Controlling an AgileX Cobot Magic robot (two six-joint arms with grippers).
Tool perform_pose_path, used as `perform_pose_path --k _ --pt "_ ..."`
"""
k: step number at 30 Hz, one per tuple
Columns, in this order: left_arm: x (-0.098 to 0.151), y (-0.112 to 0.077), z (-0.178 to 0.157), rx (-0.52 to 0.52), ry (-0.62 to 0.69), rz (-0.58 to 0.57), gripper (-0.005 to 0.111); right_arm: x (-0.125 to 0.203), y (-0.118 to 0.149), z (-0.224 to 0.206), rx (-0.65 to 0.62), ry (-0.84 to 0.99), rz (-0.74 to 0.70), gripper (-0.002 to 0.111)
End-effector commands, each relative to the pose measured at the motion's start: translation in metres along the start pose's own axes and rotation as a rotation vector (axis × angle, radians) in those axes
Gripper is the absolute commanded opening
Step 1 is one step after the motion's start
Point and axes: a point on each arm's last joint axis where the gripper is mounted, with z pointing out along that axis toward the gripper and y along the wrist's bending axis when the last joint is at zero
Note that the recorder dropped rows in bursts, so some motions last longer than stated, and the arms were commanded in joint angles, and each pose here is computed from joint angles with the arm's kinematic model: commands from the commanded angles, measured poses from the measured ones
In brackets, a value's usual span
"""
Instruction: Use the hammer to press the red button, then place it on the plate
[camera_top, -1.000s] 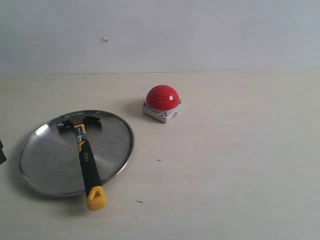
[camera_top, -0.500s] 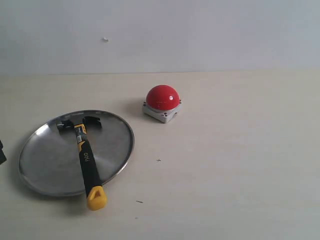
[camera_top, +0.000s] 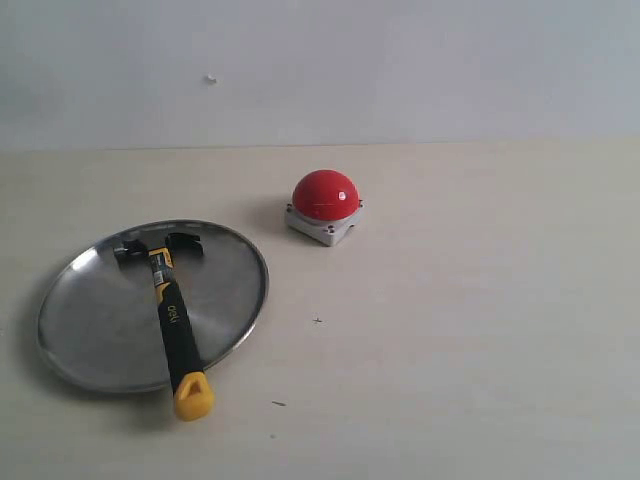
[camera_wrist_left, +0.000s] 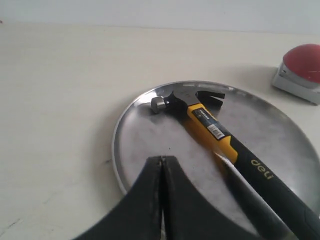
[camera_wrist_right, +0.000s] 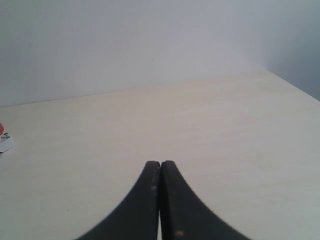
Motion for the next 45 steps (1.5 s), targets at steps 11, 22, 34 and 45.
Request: perform_pose_path --k 11,22,34,45 --pt "0.006 0.014 -0.073 -0.198 -0.162 -0.114 0.000 0.001 0.000 0.000 0.006 -0.007 -0.003 0.000" --pt "0.016 0.011 -0.087 -0.183 -0.295 -0.112 0.000 0.001 0.000 0.000 0.006 -0.007 -0.003 0.000" --pt "0.020 0.011 -0.094 -0.188 -0.321 -0.131 0.000 0.001 0.000 0.000 0.006 -0.007 -0.005 0.000" --pt "0.024 0.011 -0.097 -0.198 -0.311 -0.135 0.000 0.001 0.000 0.000 0.006 -0.007 -0.005 0.000"
